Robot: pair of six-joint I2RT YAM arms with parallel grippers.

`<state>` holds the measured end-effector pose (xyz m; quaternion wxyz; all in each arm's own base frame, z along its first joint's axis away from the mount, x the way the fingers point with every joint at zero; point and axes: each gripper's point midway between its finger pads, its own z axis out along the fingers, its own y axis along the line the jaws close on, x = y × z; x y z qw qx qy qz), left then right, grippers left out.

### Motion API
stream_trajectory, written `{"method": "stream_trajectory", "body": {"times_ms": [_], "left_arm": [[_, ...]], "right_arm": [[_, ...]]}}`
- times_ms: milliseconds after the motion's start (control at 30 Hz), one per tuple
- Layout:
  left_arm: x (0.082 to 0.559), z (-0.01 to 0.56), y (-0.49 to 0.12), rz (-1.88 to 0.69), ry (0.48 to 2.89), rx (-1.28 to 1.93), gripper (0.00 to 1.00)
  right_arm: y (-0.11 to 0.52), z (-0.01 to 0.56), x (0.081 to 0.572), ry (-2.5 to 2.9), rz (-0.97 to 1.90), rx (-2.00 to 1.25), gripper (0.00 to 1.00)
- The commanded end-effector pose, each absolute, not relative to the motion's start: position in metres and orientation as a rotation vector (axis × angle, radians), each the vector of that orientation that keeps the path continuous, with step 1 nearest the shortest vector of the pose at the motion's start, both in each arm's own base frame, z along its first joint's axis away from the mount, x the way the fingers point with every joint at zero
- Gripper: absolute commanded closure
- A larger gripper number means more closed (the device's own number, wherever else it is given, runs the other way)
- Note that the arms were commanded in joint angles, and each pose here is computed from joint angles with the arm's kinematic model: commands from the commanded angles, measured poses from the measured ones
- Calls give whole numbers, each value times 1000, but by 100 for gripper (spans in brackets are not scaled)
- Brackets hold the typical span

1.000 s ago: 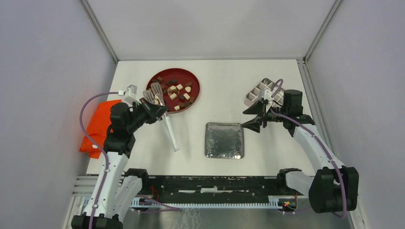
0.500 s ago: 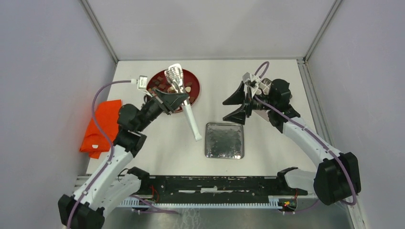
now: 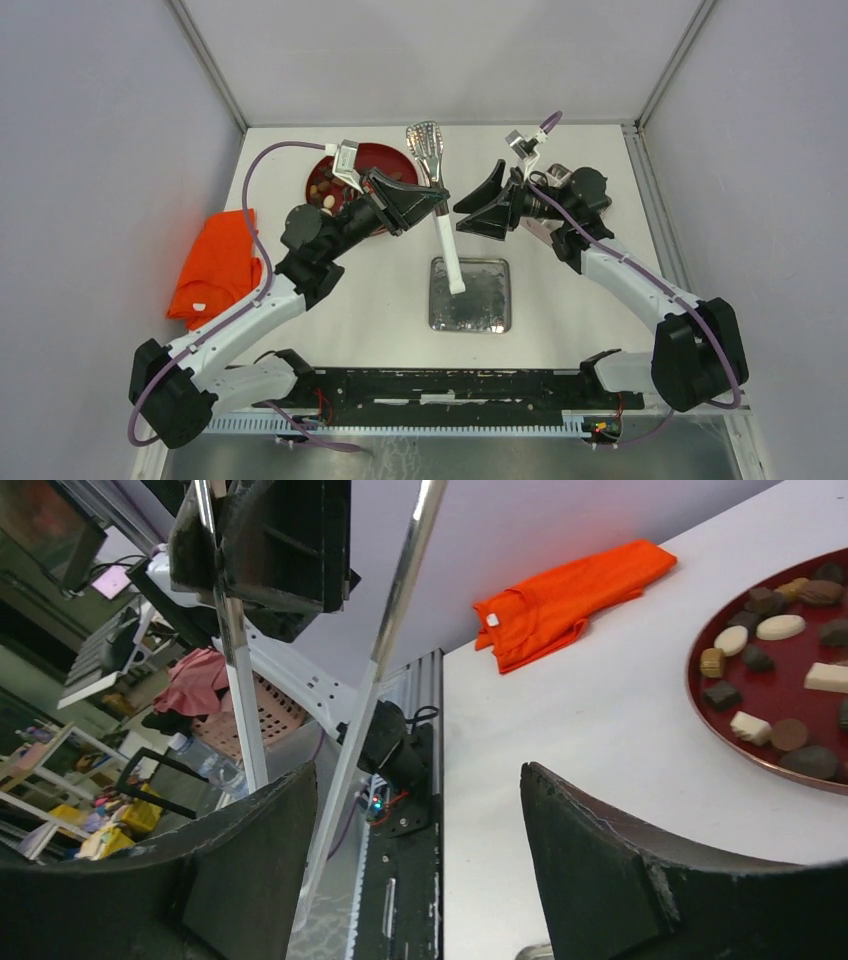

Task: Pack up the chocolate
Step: Pick up the clamp from the center of the board.

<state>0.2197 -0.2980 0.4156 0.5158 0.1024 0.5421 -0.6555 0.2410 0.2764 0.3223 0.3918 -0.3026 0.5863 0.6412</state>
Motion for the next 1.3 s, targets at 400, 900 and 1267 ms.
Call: {"method": "stream_trajectory", "body": {"times_ms": [400,900,1267], "left_arm": [[210,452,-310,-1595,1130,300,98],[202,422,-294,-1371,1283,404,42],[195,382,-247,-1119,1322,385,30]], "right_arm": [[309,348,224,1432,1764,-797,47],[303,346,205,1417,1771,-879,100],[303,333,205,1397,1672,-999,100]]}}
